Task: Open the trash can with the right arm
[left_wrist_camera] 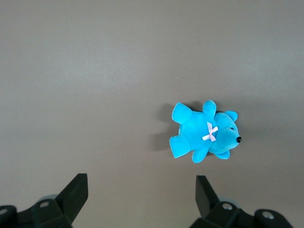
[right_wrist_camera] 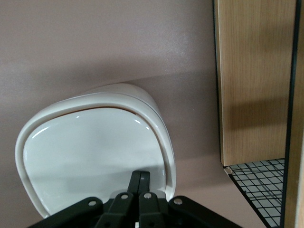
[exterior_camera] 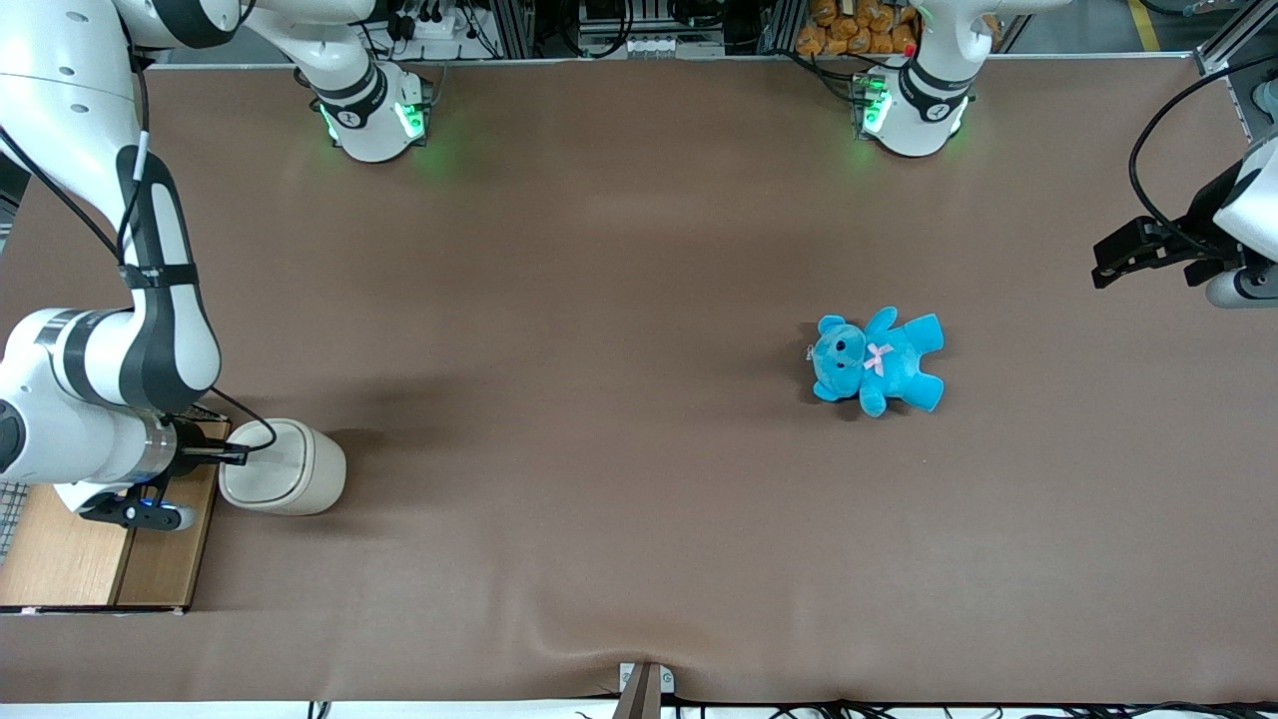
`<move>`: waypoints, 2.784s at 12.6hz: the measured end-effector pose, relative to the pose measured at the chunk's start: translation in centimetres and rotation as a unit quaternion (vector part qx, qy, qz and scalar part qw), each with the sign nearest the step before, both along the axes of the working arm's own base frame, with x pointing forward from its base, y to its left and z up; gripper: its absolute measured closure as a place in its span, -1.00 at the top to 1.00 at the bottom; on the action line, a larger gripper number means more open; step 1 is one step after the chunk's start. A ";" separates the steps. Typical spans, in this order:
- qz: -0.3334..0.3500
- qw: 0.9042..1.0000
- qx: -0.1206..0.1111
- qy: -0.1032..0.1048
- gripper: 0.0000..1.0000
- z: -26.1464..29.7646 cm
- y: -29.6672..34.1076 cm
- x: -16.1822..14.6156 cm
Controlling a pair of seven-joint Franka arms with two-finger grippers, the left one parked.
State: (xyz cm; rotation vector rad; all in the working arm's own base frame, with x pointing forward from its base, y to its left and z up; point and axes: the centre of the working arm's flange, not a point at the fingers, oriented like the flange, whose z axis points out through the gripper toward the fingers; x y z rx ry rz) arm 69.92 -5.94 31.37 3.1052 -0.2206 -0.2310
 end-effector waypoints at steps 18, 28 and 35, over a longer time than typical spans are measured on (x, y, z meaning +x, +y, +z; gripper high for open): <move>0.015 0.999 0.010 -0.031 1.00 27.6 1.4 -10.8; -0.014 1.000 0.011 -0.013 1.00 35.3 1.9 -16.9; -0.014 0.999 0.009 -0.035 1.00 35.9 1.9 -16.5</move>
